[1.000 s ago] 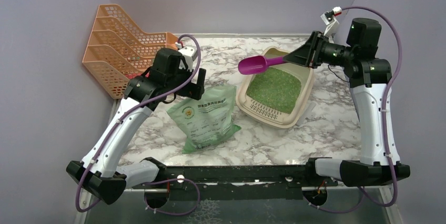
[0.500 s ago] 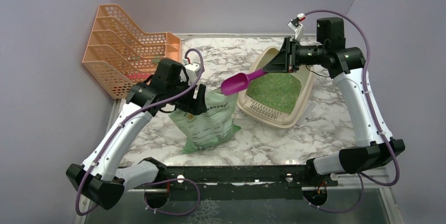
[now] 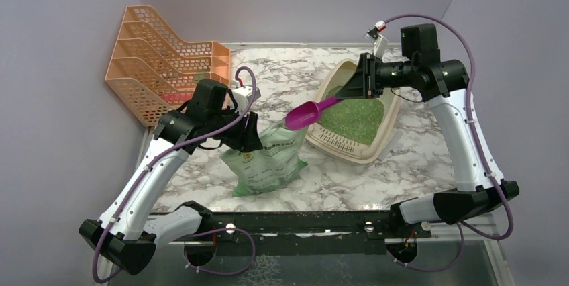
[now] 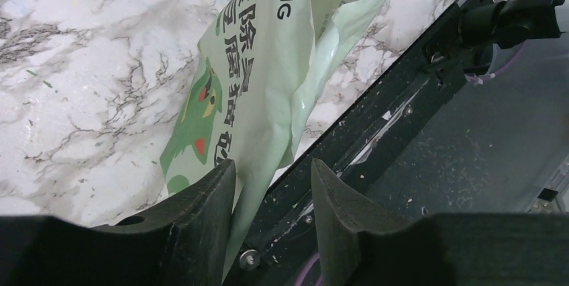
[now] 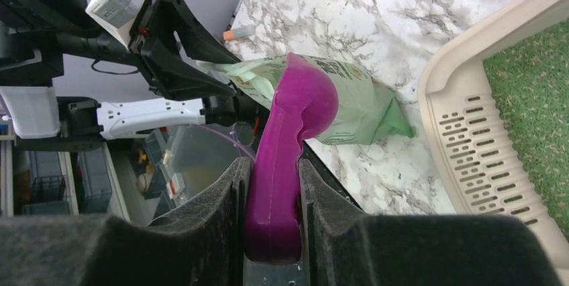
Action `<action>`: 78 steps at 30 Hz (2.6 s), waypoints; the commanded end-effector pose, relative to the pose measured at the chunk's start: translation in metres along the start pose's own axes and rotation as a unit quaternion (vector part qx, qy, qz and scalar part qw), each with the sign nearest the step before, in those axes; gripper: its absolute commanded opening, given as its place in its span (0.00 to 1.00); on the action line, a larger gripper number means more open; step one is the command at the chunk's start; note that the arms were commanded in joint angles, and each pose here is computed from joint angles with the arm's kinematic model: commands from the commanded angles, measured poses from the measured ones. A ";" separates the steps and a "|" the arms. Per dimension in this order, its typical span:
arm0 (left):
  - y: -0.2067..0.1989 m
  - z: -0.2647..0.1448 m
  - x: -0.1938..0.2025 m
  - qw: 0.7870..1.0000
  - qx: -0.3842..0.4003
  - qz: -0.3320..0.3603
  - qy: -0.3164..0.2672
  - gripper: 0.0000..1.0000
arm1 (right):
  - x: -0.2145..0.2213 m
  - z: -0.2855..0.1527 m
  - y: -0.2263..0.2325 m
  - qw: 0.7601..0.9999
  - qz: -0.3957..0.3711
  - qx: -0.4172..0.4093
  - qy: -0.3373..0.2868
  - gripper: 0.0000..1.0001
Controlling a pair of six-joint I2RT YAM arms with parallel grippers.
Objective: Fill the litter box with clean litter
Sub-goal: 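Scoop the cat litter from the cat litter bag.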
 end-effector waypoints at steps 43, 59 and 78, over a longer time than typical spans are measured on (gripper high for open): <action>0.016 0.006 0.047 0.998 -0.019 0.002 0.054 0.31 | 0.125 0.190 -0.019 0.947 -0.062 0.196 0.248 0.01; -0.007 0.001 0.040 0.998 0.040 0.005 0.039 0.00 | 0.093 0.124 -0.012 0.928 -0.112 0.279 0.222 0.01; -0.010 -0.003 0.036 0.999 0.039 -0.003 0.024 0.00 | 0.063 0.139 0.016 0.966 -0.121 0.158 0.164 0.01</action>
Point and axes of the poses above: each gripper's point midway between its finger pads, its own z axis out along the fingers, its own y axis along the line the jaws close on, x = y × z, the point moved 1 cm from there along -z, back along the fingers, and after that the axes turned 1 degree about -z, right-handed, at the moved point
